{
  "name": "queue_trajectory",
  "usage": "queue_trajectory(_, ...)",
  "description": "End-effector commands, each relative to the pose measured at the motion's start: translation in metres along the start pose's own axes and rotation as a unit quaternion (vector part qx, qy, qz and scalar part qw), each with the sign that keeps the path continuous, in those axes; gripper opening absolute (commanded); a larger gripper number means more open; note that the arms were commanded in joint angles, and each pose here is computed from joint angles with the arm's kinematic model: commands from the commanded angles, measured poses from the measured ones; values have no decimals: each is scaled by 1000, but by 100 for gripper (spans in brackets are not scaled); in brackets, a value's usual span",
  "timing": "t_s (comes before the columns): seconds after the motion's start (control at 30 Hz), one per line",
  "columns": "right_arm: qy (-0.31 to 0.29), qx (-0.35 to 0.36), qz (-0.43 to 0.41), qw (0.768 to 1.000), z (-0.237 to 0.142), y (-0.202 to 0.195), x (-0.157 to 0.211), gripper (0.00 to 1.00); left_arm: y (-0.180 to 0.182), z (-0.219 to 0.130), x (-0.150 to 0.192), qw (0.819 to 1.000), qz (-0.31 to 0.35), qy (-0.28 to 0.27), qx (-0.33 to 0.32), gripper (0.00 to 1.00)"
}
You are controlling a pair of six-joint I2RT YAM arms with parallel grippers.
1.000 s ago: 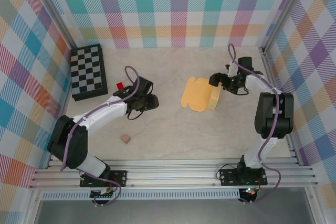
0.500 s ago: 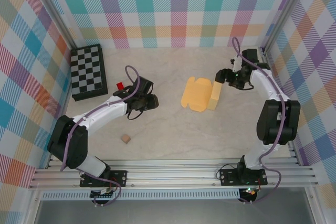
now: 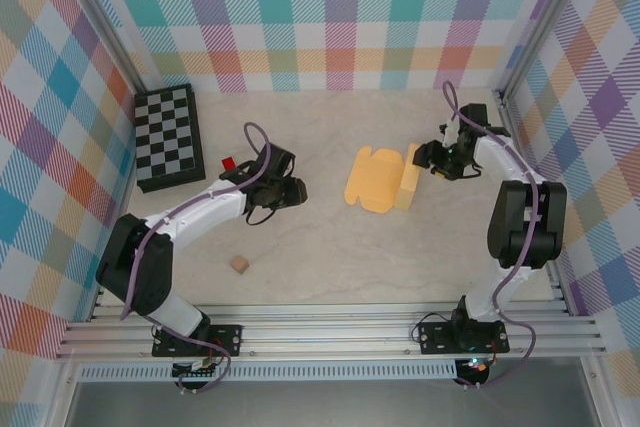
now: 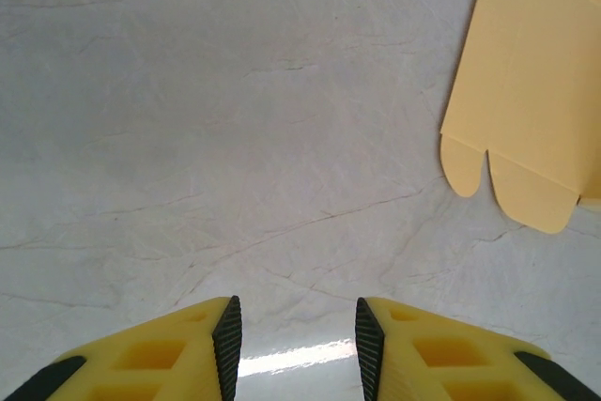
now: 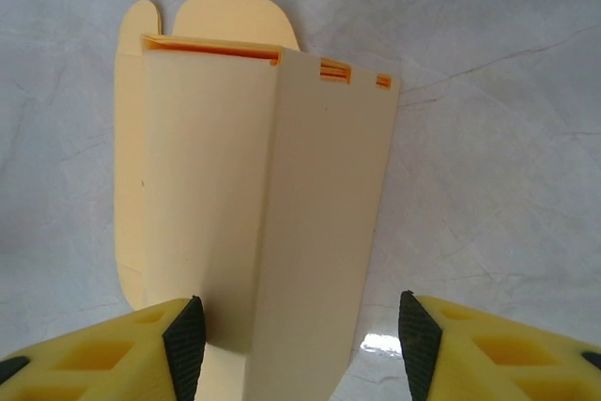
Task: Fold the paper box
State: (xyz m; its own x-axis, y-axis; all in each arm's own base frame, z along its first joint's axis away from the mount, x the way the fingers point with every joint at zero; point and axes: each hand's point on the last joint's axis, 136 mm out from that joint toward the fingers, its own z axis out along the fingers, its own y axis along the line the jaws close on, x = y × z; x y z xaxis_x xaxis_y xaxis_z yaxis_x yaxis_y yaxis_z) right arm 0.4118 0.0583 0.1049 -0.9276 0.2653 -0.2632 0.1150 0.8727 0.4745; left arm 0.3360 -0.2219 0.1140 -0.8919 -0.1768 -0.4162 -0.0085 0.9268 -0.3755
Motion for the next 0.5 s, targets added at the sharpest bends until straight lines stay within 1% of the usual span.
queue_trajectory(0.0, 19, -16, 28, 999, 12, -8, 13, 59, -22, -2, -14, 999, 16, -13, 27, 39)
queue_trajectory(0.1, 15, -20, 51, 998, 10, -20, 19, 59, -30, 2, -17, 999, 19, -10, 40, 40)
queue_trajectory(0.27, 3, -35, 86, 996, 5, -39, 35, 59, -54, 15, -18, 996, 37, 5, 75, 40)
queue_trajectory(0.37, -3, -30, 102, 994, 3, -52, 46, 59, -74, 23, -17, 994, 49, 15, 101, 43)
queue_trajectory(0.47, -8, -25, 117, 993, 2, -63, 57, 59, -88, 36, -17, 992, 65, 26, 100, 47)
